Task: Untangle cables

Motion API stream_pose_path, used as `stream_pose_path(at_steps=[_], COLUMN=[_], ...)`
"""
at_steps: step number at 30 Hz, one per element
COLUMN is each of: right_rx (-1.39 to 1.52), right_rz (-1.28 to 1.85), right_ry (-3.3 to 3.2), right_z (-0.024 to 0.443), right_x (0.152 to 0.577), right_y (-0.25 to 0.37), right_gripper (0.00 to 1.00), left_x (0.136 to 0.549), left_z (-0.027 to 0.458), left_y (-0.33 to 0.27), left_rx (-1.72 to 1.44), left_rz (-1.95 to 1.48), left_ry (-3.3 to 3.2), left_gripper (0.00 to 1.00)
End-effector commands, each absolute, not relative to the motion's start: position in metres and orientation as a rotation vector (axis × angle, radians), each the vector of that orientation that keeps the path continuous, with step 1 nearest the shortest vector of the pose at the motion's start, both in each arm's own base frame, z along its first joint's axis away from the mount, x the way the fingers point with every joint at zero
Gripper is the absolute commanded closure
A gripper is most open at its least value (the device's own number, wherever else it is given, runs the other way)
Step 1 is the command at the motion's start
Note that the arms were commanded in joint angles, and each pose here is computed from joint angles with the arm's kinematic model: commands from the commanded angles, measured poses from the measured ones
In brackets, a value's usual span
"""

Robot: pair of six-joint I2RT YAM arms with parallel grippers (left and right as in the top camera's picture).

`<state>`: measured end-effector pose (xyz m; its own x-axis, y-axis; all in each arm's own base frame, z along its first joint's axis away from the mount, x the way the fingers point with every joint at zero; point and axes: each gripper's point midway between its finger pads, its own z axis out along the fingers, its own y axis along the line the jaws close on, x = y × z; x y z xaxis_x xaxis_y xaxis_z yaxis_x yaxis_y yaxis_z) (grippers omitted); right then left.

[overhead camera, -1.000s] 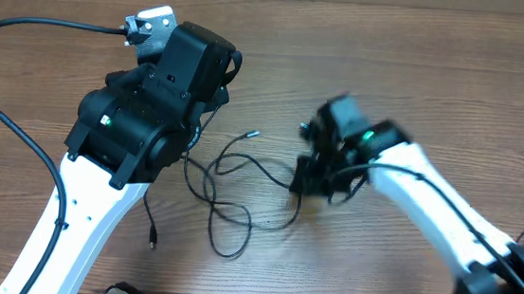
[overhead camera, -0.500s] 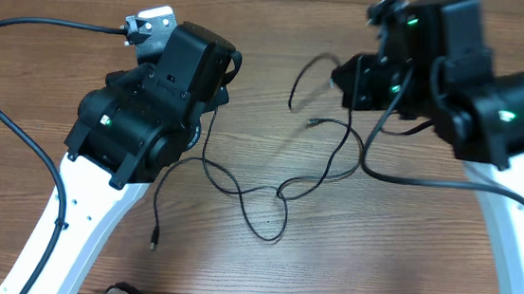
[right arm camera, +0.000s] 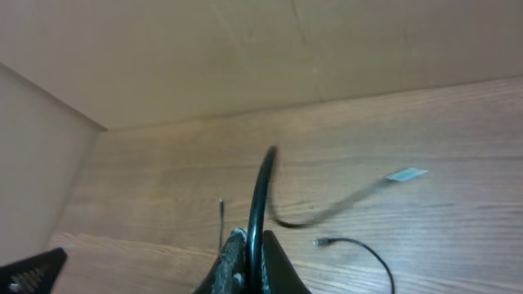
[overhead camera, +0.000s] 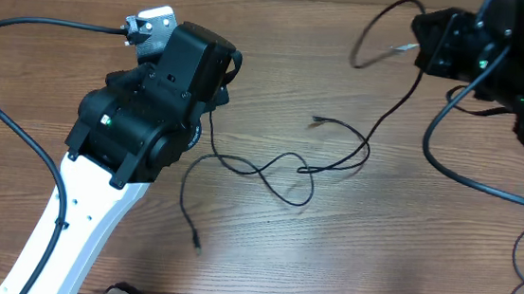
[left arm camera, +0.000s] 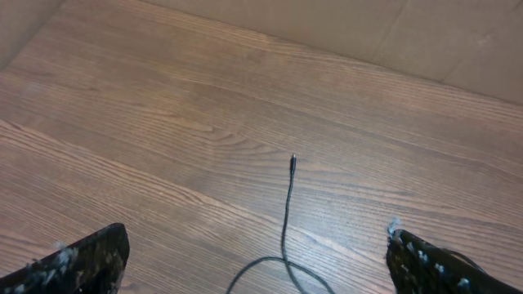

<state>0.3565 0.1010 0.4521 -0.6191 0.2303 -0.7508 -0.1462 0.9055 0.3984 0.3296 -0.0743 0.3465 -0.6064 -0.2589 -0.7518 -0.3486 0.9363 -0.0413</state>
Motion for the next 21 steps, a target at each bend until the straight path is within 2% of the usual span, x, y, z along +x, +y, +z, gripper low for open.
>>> stream_pose_path(at_steps=[1, 14, 21], right_rx=[0.077, 0.117, 0.125], right_rz=[0.588, 0.864, 0.95], right_ry=[2.068, 1.837, 1.813], right_z=[0.487, 0.554, 0.563], right_x=[0.348, 0.347, 0.344], right_y=[0.095, 0.114, 0.121], right_gripper=[0.96, 0.96, 0.96], left_x=[0.332, 0.332, 0.332], left_z=[0.35, 0.35, 0.35], left_y=[-0.072, -0.072, -0.072], left_rx=[-0.429, -0.429, -0.429], left_rz=[0.152, 0.152, 0.151], left_ry=[2.241, 2.241, 2.241], left_gripper=[0.0, 0.0, 0.0])
